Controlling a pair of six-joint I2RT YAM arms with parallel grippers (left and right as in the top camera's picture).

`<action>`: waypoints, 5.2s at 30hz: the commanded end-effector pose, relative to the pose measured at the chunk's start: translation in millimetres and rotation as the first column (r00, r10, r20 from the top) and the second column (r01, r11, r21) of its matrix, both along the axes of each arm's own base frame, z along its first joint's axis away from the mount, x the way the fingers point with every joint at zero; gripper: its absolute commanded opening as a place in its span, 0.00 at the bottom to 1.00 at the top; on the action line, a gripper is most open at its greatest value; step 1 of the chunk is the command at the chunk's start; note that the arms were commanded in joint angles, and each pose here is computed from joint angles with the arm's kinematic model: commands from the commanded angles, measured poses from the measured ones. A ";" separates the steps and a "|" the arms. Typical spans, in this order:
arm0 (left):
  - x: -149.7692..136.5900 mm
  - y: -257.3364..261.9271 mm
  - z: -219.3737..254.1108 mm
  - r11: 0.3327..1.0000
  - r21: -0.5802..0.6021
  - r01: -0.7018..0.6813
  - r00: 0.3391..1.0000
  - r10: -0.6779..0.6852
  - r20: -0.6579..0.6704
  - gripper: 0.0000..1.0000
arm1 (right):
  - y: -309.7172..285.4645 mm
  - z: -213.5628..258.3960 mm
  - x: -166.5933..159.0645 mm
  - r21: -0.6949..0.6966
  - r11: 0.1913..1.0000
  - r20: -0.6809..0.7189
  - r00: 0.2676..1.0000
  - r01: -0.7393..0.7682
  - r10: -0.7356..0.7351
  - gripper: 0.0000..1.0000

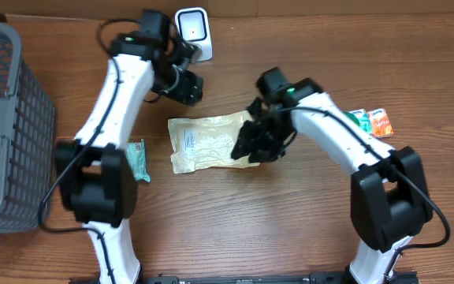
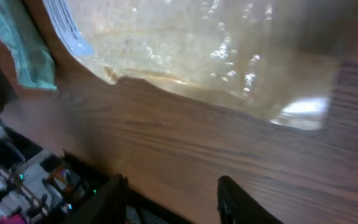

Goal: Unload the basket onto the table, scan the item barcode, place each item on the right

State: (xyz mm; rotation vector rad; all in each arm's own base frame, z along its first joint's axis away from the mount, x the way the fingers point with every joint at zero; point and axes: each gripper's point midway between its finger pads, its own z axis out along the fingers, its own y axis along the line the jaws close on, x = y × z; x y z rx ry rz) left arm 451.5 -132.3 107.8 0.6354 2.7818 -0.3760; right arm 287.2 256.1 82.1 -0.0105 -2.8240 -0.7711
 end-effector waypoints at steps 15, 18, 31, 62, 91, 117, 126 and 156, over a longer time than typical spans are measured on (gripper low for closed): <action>1.6 -11.6 -58.2 0.999 0.025 -0.023 0.995 0.025 -0.098 0.15 | 11.8 -79.9 -9.6 -0.182 0.924 0.075 0.942 0.336 -0.327 0.04; -2.9 -11.7 -68.2 0.998 0.028 -0.055 0.988 0.059 -0.141 0.14 | 12.4 -79.5 1.6 -0.170 0.920 0.127 0.934 0.352 -0.334 0.05; -50.7 -31.2 -98.7 0.997 0.080 0.006 0.942 0.021 -0.335 0.11 | -2.0 -68.5 64.4 -0.065 0.879 0.289 0.852 0.473 -0.437 0.27; -71.9 -47.3 -97.4 0.991 0.117 -0.065 0.906 0.108 -0.409 0.10 | -19.6 -90.2 57.8 0.268 0.923 -0.014 0.959 0.277 -0.284 0.51; -72.2 -48.2 -97.4 0.991 0.116 -0.063 0.906 0.106 -0.409 0.09 | -52.6 -90.3 42.2 0.224 0.931 -0.029 0.957 0.289 -0.290 0.58; -72.6 -48.4 -97.6 0.991 0.121 -0.060 0.907 0.104 -0.408 0.46 | -6.0 -23.0 63.7 0.288 0.936 0.233 0.934 0.200 -0.271 0.04; -68.8 -49.2 -98.0 0.991 0.115 -0.064 0.913 0.104 -0.395 0.54 | -64.6 40.8 54.3 -0.177 0.959 0.423 0.897 0.219 -0.127 0.04; -38.6 61.4 -94.7 0.870 0.228 -0.437 0.778 0.492 -0.390 0.47 | -20.9 -19.4 -12.4 -0.726 0.625 0.141 0.827 -0.287 0.544 0.56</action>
